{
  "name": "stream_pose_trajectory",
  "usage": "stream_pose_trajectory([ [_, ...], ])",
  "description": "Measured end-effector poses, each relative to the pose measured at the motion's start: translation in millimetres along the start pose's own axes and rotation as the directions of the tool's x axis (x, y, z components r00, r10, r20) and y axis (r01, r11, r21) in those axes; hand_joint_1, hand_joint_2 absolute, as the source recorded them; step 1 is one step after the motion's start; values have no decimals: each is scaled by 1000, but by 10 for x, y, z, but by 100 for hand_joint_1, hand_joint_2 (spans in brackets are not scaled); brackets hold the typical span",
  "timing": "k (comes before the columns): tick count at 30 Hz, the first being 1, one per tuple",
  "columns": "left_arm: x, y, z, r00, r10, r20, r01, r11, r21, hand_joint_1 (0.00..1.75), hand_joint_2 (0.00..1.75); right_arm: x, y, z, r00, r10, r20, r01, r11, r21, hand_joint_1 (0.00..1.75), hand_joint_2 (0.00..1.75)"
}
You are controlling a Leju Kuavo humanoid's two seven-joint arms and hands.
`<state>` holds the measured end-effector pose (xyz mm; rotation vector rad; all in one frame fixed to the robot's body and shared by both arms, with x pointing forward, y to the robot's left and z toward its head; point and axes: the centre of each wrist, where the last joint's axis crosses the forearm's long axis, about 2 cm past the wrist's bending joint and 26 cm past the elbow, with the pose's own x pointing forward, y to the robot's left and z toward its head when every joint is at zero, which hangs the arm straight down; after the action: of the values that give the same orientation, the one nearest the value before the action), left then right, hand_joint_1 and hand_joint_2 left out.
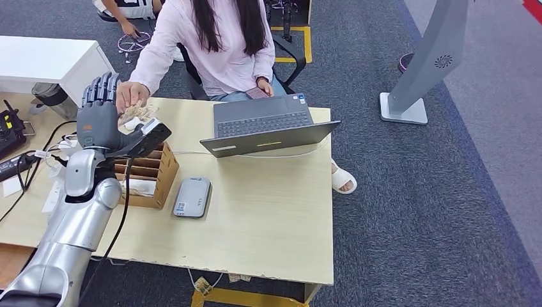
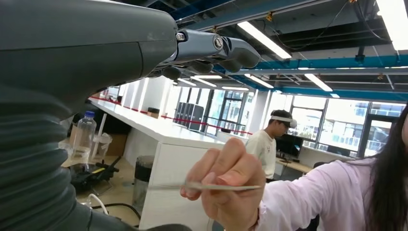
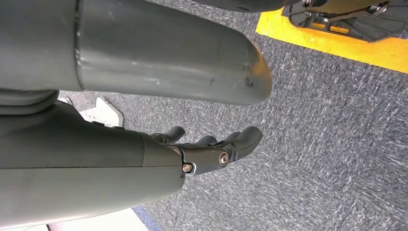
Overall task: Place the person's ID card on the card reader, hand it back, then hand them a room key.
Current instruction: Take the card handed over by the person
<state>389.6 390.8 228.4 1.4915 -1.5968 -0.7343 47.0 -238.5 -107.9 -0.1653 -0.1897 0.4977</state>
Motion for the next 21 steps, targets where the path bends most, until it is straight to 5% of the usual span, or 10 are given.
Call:
stream_pose_trajectory([
  [2,10,-5,21,1000,5,2,-5,1000,-1,42,175,-1,0,0,1000,0,1,0,1000,0,0,0],
  [6,28,-13,49,1000,10,6,-10,1000,-2,0,175,-2,1,0,1000,1,1,-1,1000,1,0,0],
  [15,53,-3,70,1000,16,12,-16,1000,5,0,175,-4,3,0,1000,4,4,-4,1000,3,0,0],
  [19,56,-6,77,1000,21,12,-21,1000,6,175,175,-4,4,1,1000,5,4,-5,1000,4,0,0],
  [21,61,-12,84,1000,26,13,-26,1000,6,175,175,-5,3,0,1000,6,5,-6,1000,4,0,0],
])
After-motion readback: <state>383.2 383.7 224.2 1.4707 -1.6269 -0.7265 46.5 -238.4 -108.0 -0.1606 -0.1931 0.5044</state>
